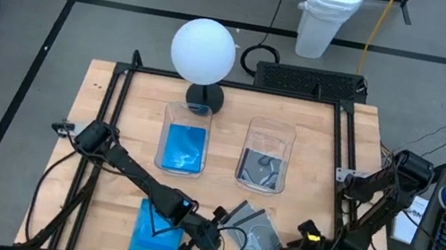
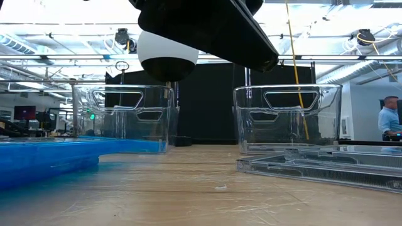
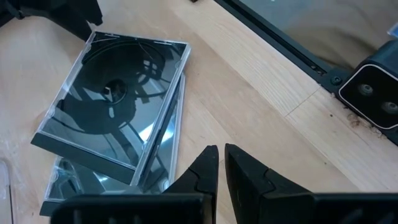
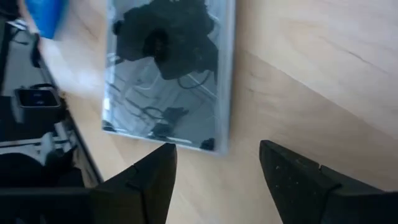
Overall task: Pick & place jewel cases by type
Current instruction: Put the black CD case into the right transparent bin
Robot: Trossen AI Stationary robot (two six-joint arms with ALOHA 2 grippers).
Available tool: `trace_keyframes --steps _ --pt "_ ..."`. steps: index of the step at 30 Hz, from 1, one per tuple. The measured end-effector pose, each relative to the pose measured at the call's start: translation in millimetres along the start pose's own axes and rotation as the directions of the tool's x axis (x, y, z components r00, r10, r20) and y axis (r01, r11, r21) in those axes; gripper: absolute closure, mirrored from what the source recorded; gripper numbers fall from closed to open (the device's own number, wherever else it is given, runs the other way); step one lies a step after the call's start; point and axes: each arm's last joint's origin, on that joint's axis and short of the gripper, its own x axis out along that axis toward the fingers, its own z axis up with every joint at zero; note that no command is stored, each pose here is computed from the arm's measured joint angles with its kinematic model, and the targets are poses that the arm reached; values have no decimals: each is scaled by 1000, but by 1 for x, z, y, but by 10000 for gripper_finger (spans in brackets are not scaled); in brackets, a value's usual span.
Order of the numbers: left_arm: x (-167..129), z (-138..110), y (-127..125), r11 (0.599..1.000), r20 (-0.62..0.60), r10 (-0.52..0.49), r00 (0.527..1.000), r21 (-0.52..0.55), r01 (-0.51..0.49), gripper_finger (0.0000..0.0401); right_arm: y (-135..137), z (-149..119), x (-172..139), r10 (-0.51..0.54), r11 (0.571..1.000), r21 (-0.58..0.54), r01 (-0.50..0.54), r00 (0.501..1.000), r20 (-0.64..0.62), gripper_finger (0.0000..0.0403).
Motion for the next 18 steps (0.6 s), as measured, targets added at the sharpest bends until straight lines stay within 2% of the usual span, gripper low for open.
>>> trace_keyframes --steps 18 --pt "1 0 -1 1000 -1 -2 1000 -1 2 364 2 7 6 -12 1000 -15 12 1000 19 181"
